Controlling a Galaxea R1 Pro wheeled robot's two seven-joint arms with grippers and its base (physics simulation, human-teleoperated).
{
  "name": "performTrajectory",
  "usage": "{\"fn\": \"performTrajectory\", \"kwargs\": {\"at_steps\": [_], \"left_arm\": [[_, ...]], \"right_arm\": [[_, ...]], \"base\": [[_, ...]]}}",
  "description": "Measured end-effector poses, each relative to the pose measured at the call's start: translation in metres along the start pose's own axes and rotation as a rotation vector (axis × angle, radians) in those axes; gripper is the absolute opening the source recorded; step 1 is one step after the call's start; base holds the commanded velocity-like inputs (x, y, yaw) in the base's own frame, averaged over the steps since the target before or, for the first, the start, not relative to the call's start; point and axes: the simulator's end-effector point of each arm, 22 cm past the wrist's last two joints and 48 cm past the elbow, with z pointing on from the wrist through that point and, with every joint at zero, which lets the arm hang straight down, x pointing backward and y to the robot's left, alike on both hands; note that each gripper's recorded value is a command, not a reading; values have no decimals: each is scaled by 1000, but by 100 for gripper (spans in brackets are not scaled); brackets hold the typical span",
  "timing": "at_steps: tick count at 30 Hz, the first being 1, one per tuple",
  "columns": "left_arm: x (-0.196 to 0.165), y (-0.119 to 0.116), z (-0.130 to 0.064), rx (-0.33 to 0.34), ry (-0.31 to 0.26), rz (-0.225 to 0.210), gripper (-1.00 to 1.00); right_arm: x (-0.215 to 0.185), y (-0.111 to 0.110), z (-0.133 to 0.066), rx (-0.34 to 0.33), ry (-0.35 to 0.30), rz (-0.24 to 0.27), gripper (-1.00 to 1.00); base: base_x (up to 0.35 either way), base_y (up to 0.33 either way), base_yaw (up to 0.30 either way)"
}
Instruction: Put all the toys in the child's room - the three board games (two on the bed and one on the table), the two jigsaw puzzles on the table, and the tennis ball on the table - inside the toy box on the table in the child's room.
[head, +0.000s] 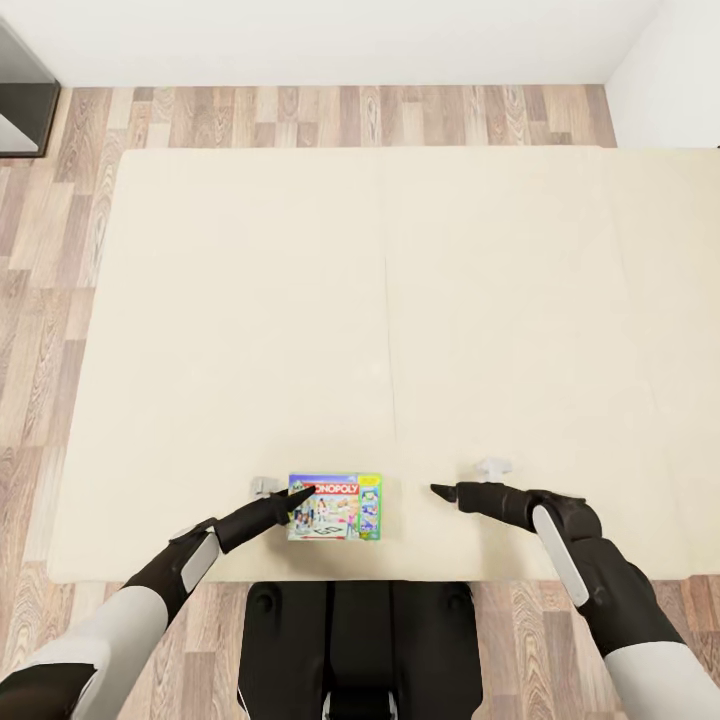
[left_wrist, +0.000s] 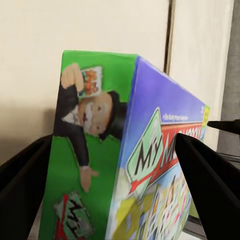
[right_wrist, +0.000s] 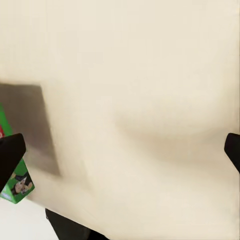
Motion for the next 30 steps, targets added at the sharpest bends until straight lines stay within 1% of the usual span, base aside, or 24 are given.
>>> {"fn": "performTrajectory", "kwargs": {"at_steps": [1,3,4,7,11,15,17,20,23,25,26,30], "left_arm": [[0,0,0,0,1,0,-100],[-3,5,-5,-9,-2,3,-100],[-3,5,-5,-8,-1,4,-100],[-6,10,-11,-18,-4,7,-100],[-8,12,-14,-19,-7,8,-100],[-13,11,-17,-10,-24,3,-100],[-15,10,-19,-1,-30,3,-100],[-20,2,-23,31,-47,-3,-100],[-21,-5,-27,53,-50,-9,-100],[-22,-13,-32,73,-49,-18,-100],[-22,-13,-32,73,-48,-19,-100],[-28,-24,-43,92,-56,-45,-100]], "right_arm": [[0,0,0,0,0,0,100],[-6,-1,-8,-6,-21,-1,100],[-6,-1,-8,-6,-21,-1,100],[-12,-4,-17,-8,-46,0,100],[-15,-6,-22,-8,-56,0,100],[-18,-9,-26,-4,-66,-2,100],[-19,-10,-27,-3,-69,-2,100],[-20,-13,-30,1,-72,-4,100],[-21,-14,-31,3,-74,-5,100],[-21,-14,-31,3,-74,-6,100],[-21,-14,-31,4,-74,-6,100],[-22,-13,-31,3,-79,-9,100]], "base": [[0,0,0],[0,0,0],[0,0,0],[0,0,0],[0,0,0],[0,0,0],[0,0,0],[0,0,0],[0,0,0],[0,0,0],[0,0,0],[0,0,0]]}}
